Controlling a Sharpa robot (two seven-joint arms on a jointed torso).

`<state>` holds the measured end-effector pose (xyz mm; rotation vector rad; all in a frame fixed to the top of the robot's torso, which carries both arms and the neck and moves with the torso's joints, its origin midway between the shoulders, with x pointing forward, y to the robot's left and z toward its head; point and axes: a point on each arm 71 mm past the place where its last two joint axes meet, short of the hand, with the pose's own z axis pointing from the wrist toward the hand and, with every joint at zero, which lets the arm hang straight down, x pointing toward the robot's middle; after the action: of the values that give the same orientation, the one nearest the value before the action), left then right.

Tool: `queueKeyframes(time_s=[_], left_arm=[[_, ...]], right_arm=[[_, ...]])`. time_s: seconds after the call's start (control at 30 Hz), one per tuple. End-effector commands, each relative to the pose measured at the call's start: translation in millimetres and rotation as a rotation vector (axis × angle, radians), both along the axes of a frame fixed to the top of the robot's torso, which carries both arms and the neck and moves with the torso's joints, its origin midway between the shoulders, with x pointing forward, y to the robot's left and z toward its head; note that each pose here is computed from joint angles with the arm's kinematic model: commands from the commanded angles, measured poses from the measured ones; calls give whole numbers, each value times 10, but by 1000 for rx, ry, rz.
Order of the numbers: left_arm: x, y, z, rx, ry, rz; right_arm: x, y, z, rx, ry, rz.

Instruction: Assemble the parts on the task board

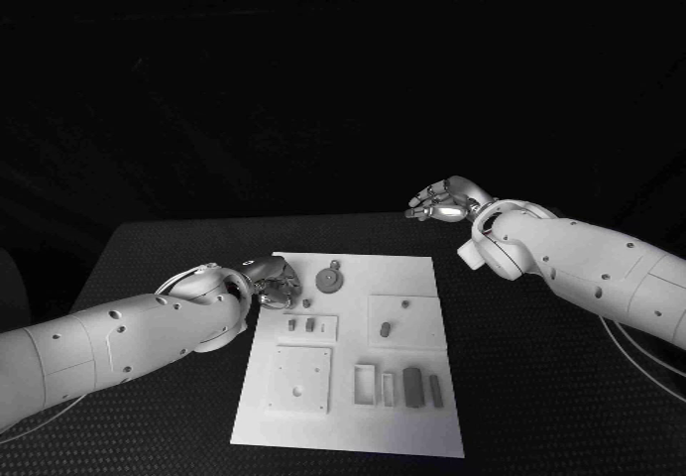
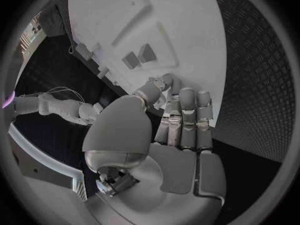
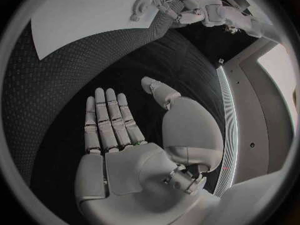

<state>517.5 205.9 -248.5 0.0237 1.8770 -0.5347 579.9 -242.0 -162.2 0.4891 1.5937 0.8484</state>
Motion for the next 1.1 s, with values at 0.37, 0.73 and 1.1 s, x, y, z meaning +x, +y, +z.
queueKeyframes(time_s=[0.37,0.73,1.1], left_arm=[[241,492,182,-451,135,369],[132,571,304,-832,256,408],[2,467,356,-895,272,355]], right_arm=[[-286,57,-162,-294,18,192],[-634,89,-358,-508,-38,295],[-889,319,-523,-719,-123,388]])
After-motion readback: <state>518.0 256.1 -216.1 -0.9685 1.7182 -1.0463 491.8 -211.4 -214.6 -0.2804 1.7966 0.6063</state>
